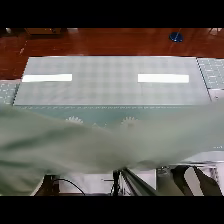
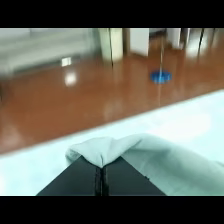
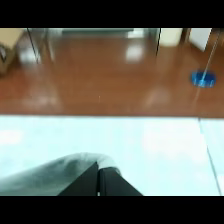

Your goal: Fold the shirts.

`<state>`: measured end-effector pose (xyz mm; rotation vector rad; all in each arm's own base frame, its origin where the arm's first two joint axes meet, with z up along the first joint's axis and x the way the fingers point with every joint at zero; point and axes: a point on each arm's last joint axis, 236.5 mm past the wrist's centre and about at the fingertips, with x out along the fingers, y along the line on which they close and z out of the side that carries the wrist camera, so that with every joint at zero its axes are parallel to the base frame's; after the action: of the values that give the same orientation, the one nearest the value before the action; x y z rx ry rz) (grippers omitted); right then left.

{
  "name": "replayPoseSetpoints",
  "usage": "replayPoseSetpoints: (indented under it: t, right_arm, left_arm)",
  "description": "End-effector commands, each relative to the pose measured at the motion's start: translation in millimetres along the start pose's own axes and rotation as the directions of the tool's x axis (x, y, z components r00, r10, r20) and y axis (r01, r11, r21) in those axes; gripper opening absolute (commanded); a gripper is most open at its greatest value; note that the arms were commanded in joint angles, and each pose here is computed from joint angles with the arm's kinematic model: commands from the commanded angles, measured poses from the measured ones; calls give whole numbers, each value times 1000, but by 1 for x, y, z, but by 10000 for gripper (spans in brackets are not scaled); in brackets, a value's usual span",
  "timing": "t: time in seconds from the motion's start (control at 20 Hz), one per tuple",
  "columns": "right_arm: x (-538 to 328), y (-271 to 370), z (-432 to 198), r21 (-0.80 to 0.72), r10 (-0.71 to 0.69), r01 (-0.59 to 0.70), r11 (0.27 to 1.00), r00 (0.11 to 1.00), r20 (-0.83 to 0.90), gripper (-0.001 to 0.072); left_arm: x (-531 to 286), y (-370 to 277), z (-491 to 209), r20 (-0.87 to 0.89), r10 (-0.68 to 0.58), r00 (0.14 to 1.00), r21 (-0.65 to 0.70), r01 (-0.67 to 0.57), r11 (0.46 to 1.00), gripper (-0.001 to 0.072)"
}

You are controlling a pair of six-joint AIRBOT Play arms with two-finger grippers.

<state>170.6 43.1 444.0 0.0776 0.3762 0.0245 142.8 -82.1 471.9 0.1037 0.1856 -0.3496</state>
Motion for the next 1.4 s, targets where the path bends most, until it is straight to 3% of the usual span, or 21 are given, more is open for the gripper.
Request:
replayPoseSetpoints:
  t: [0.0, 0.15, 0.4, 0.55, 0.8, 1.0, 1.35]
  right_arm:
    - [62, -35, -49, 103, 64, -38, 994, 962, -267, 17]
    - [137, -80, -105, 270, 147, -14, 963, 863, -482, 17]
    - [250, -134, -153, 380, 200, 56, 923, 773, -602, 17]
    - [324, -134, -168, 296, 177, 13, 955, 777, -604, 17]
    - [429, -144, -154, 187, 53, 31, 982, 902, -429, 18]
    - [480, -152, -173, 198, 33, 50, 979, 919, -393, 18]
    - [535, -160, -217, 278, 46, 68, 958, 922, -385, 18]
  left_arm:
    - [67, 22, -87, -338, -44, 940, -107, 8, 994, 16]
    - [158, 33, -170, -521, -173, 836, -235, 55, 970, 16]
    - [310, 33, -228, -490, -305, 816, -361, 129, 924, 17]
    - [375, 49, -249, -477, -280, 833, -371, 99, 923, 17]
    - [447, 86, -243, -335, -158, 929, -388, 17, 921, 17]
    - [484, 102, -238, -221, -54, 974, -390, -38, 920, 17]
    - [522, 99, -289, -252, -28, 967, -396, -77, 915, 17]
